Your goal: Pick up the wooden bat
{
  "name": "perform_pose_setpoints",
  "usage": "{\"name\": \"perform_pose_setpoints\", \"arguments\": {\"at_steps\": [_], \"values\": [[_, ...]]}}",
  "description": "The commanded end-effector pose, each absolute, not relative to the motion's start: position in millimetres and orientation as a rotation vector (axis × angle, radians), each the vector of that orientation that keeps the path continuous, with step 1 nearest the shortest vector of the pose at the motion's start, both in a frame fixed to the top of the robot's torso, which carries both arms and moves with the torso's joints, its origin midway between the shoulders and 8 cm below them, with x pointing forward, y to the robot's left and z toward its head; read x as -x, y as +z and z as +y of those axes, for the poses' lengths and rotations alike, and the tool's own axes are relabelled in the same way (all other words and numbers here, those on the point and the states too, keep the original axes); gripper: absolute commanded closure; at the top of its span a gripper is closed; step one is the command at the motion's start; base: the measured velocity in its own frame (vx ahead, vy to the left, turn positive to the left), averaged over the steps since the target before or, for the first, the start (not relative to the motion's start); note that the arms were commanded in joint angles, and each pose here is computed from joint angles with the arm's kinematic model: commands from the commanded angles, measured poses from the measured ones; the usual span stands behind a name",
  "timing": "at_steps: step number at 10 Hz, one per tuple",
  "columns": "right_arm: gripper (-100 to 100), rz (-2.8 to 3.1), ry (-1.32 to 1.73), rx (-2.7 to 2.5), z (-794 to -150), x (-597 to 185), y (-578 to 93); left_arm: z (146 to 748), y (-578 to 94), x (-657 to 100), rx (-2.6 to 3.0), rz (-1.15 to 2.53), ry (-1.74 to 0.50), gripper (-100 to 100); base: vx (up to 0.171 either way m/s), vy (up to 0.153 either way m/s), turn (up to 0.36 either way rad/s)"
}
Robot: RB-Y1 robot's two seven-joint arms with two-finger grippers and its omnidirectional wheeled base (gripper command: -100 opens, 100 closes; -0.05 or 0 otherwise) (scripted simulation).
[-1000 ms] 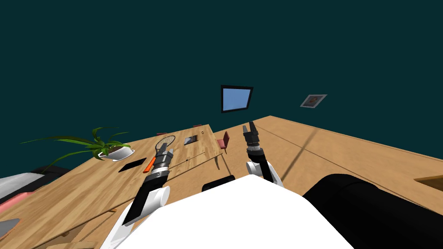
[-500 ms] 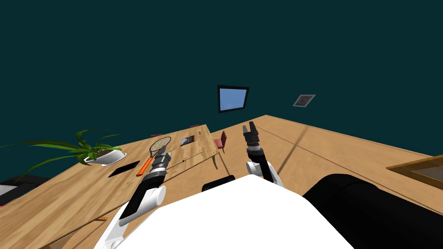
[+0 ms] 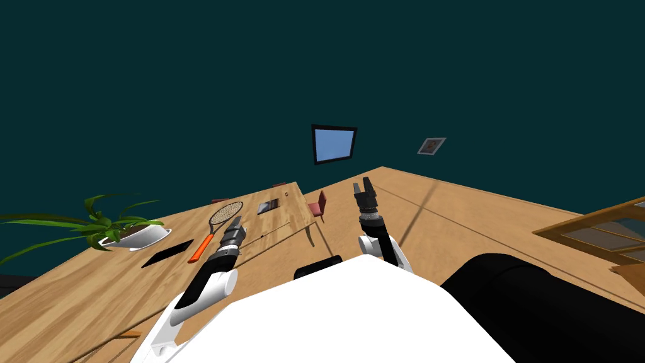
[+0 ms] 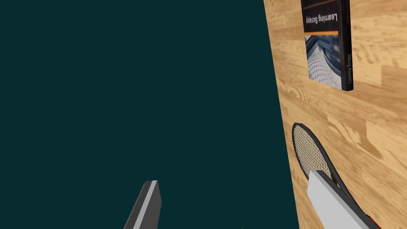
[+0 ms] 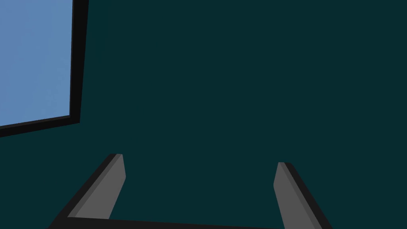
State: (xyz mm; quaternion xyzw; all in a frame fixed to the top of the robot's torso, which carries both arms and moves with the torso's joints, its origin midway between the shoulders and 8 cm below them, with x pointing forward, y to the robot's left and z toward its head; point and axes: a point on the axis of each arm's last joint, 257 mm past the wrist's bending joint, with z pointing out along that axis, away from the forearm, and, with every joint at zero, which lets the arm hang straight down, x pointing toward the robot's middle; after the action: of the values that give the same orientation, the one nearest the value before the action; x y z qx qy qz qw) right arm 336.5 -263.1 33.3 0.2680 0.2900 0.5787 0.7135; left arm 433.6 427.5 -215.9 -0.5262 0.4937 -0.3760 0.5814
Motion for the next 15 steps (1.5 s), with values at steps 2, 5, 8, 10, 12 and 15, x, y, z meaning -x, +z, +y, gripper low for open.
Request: {"name": "perform_pose_setpoints", "arguments": {"at_steps": [2, 5, 8, 10, 12, 15], "values": [[0, 0.643, 1.283, -0.594, -263.0, -336.5, 33.3, 449.5, -237.4, -432.6, 1.308, 1.182, -0.82, -100, -0.02, -0.027, -0.116], [0, 0.643, 1.283, -0.594, -263.1, -336.5, 33.3, 470.6, -257.9, -429.9, 1.383, 1.202, -0.764, -100, -0.021, -0.027, -0.077], [0, 0.643, 1.282, -0.594, -263.1, -336.5, 33.3, 510.8, -284.4, -422.9, 1.504, 1.208, -0.674, -100, -0.016, -0.025, -0.143], [0, 0.643, 1.282, -0.594, -263.1, -336.5, 33.3, 512.5, -296.3, -418.2, 1.541, 1.228, -0.65, -100, -0.016, -0.012, -0.033], [0, 0.643, 1.283, -0.594, -263.0, -336.5, 33.3, 532.2, -312.4, -410.3, 1.615, 1.23, -0.597, -100, -0.013, -0.015, -0.134], [0, 0.643, 1.283, -0.594, -263.0, -336.5, 33.3, 550.8, -331.1, -398.8, 1.705, 1.235, -0.536, -100, -0.01, -0.008, -0.097]]}}
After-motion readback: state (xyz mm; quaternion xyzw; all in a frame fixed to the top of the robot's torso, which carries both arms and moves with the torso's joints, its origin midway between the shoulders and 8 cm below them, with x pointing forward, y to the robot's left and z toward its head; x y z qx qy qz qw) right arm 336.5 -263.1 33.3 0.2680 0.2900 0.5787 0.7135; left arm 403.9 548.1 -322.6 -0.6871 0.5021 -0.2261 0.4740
